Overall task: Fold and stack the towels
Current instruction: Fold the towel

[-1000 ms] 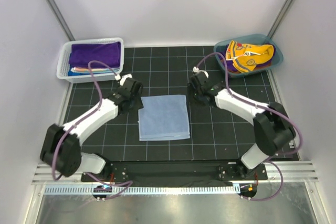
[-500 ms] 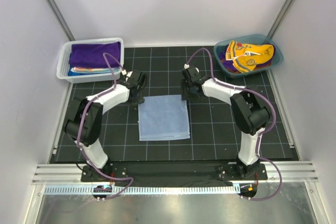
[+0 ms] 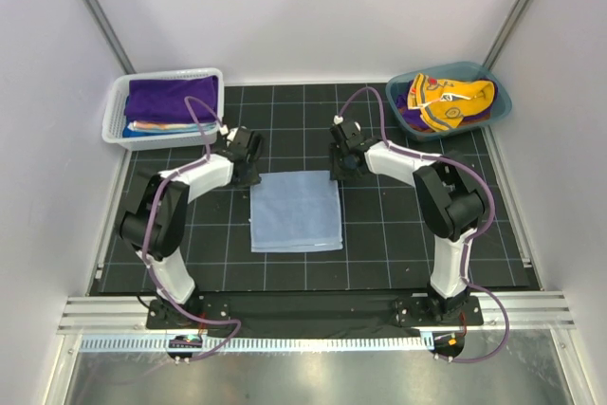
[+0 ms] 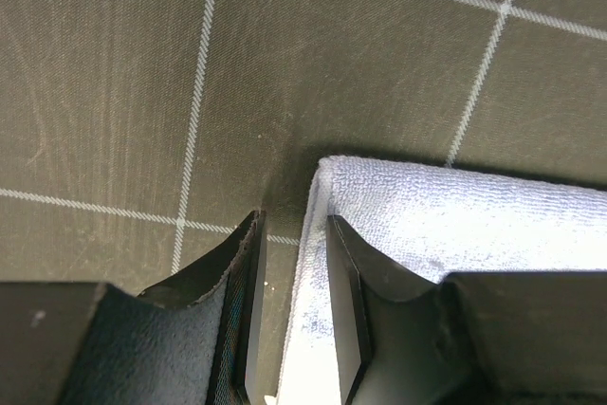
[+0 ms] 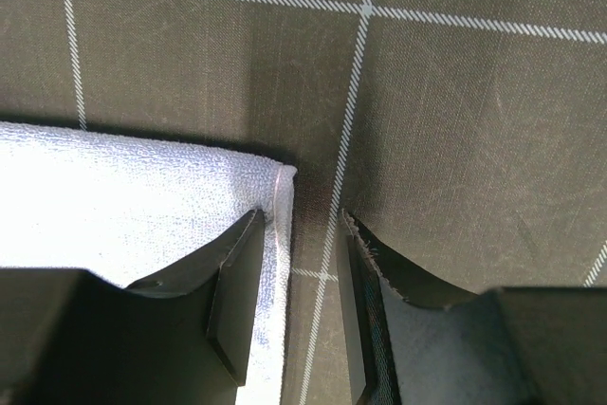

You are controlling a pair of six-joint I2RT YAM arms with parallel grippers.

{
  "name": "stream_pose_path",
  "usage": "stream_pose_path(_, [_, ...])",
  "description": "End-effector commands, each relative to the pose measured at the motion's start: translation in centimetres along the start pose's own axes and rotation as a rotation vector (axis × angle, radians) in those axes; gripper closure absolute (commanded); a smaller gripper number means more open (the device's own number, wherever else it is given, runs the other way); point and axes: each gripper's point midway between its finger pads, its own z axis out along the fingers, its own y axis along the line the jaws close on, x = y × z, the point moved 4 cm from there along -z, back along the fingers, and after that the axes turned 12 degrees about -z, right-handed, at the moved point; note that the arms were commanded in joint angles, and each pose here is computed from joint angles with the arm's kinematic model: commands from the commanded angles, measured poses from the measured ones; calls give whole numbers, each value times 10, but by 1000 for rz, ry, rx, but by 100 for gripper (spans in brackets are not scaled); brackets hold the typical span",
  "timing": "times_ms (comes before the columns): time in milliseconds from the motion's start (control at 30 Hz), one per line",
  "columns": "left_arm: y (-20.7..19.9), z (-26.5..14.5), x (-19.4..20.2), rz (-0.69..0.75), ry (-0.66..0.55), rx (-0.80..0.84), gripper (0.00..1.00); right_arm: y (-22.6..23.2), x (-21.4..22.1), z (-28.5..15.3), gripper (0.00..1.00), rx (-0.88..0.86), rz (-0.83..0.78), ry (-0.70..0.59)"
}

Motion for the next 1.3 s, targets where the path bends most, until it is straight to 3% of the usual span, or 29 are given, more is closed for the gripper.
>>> stream_pose_path(0, [-14, -14, -22, -32, -83, 114, 65, -1, -19, 0, 57, -3, -6, -69])
stream_pose_path(267, [-20, -16, -29, -46, -86, 195, 66, -1, -27, -4, 58, -18, -13, -98])
stream_pose_path(967, [-10, 18, -19, -50, -11, 181, 69, 4, -16, 19, 60, -41, -10, -43])
stream_pose_path(1267, [-11, 25, -21, -56, -20, 184, 75, 4, -17, 24, 75, -36, -15, -34])
